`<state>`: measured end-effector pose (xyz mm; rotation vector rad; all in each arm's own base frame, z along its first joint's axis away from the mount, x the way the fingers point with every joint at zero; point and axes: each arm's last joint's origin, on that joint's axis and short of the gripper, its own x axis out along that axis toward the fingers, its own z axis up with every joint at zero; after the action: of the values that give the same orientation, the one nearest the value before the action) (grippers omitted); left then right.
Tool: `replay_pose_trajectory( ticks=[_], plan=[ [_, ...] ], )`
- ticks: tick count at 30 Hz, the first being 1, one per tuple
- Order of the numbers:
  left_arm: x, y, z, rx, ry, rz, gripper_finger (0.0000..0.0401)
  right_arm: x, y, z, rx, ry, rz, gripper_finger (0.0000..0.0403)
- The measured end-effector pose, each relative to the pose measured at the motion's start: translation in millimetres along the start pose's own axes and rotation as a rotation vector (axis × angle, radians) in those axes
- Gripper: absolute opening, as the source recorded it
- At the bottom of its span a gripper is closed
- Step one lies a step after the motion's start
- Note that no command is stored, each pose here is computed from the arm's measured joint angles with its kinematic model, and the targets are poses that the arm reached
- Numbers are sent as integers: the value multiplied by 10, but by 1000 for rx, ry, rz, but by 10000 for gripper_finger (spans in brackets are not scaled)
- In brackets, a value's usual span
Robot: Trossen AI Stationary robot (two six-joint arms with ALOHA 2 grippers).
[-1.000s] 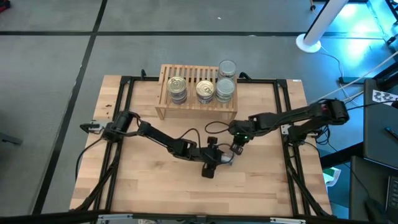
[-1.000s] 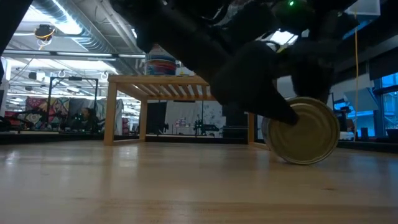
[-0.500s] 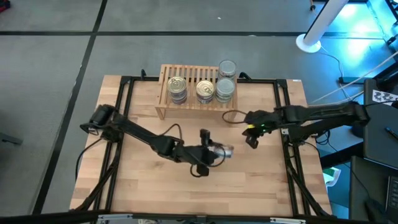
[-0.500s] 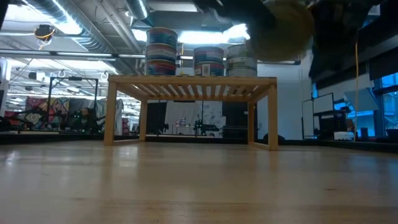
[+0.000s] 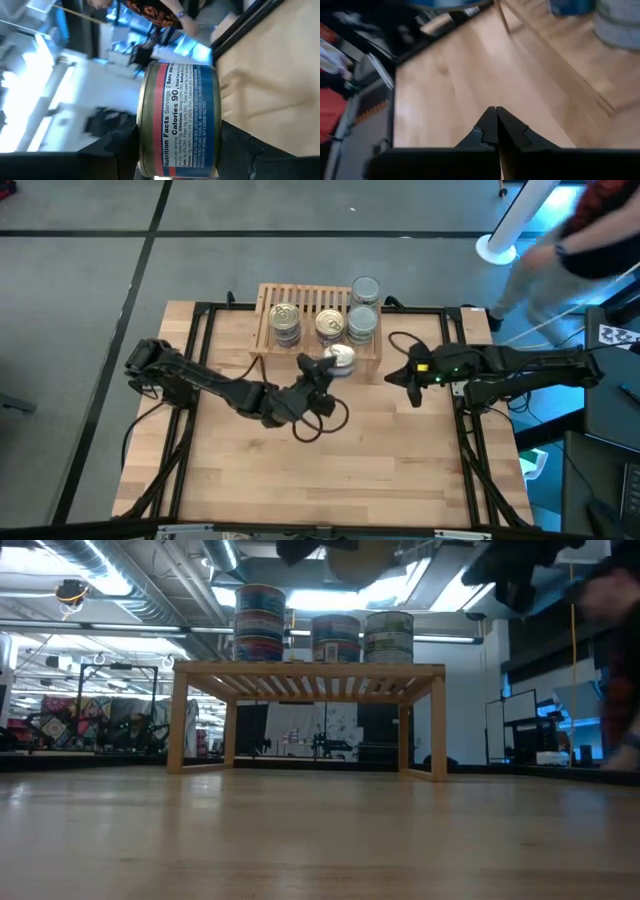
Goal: Stack canned seafood by type on shelf
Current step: Stack the blue tuna can on top of the blue tuna cans on the shelf
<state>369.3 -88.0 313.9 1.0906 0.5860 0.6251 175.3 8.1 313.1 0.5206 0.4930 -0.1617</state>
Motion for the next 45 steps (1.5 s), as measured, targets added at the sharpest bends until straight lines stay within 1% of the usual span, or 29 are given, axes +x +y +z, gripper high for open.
replay_pose_trajectory(
  ticks=[4, 6, 13, 17, 20, 25, 28, 35, 38, 45],
  plan=[
    [137, 82, -77, 131, 88, 55, 199, 3, 63, 96, 8, -96, 67, 1],
    [213, 110, -121, 157, 113, 61, 199, 2, 79, 120, 10, -121, 85, 1],
    [476, 212, -297, 149, 197, 85, 200, -2, 112, 174, 5, -178, 117, 1],
    [597, 264, -390, 144, 238, 96, 200, 57, 119, 201, -58, -217, 78, 1],
    [655, 287, -437, 144, 254, 98, 200, 131, 146, 247, -103, -264, 71, 1],
    [731, 301, -488, 145, 221, 68, 200, 322, 217, 336, -191, -352, 89, 1],
    [757, 302, -515, 153, 225, 58, 200, 462, 246, 363, -243, -384, 90, 1],
    [766, 305, -522, 151, 225, 58, 200, 792, 255, 388, -401, -459, -18, 1],
    [766, 305, -522, 150, 225, 58, 200, 906, 222, 423, -449, -498, -57, 1],
    [766, 305, -522, 150, 225, 57, 200, 1039, 79, 519, -430, -554, -107, 1]
  ],
)
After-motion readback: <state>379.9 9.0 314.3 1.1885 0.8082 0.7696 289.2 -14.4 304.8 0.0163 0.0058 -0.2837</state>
